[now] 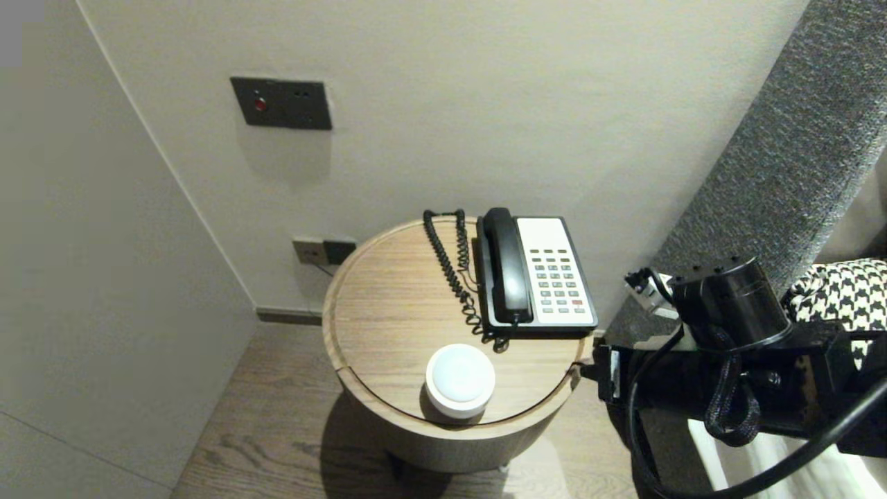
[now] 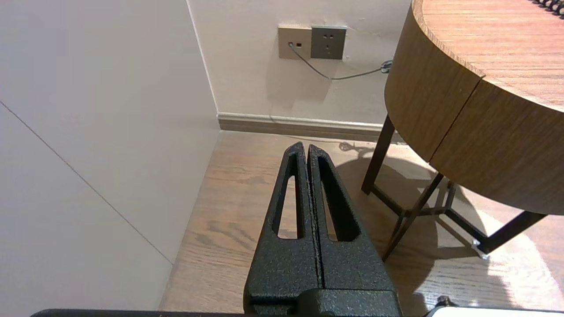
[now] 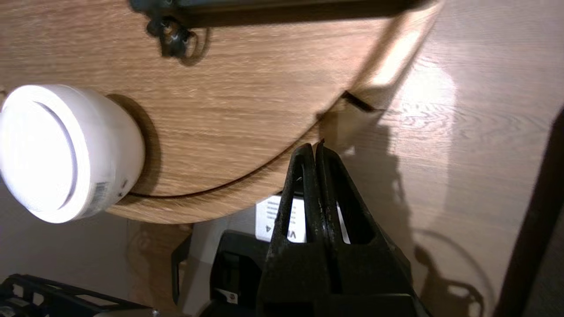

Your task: Open the nightstand drawer

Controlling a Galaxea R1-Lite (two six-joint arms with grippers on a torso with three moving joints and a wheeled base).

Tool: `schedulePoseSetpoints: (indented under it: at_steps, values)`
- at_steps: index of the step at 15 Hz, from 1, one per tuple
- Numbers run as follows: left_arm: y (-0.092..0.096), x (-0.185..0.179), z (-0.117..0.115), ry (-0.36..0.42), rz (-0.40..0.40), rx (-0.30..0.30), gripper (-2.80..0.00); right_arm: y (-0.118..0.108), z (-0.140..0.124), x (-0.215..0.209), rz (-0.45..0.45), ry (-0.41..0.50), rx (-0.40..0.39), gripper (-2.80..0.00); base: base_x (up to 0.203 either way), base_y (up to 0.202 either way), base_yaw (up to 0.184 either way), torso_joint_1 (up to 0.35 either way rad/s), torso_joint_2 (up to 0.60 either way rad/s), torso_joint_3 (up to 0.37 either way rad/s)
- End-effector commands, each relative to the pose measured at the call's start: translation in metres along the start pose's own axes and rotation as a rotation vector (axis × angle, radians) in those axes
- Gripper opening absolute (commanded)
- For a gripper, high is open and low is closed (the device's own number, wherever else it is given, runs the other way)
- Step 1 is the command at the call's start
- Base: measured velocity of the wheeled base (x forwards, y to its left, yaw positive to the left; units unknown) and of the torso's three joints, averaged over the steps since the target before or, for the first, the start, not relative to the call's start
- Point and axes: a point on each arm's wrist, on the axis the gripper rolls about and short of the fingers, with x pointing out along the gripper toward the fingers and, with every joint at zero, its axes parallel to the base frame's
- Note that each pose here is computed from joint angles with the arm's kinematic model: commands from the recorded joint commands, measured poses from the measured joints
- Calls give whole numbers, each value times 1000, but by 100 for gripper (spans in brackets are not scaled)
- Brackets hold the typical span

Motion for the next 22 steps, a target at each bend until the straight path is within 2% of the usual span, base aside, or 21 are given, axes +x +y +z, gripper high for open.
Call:
schedulePoseSetpoints:
  at_steps: [1, 7, 15, 22]
  values:
    - [0, 0, 0, -2, 1, 0, -280, 4, -3, 5, 5, 17, -9, -280, 0, 0, 0, 0, 0, 0]
    - [0, 0, 0, -2, 1, 0, -280, 4, -9, 19, -4, 64, -17, -280, 0, 0, 0, 0, 0, 0]
    - [0, 0, 0, -2, 1, 0, -280, 10, 2, 15, 33, 5, -15, -280, 0, 0, 0, 0, 0, 0]
    - [0, 0, 0, -2, 1, 0, -280, 4, -9, 32, -3, 72, -20, -280, 0, 0, 0, 0, 0, 0]
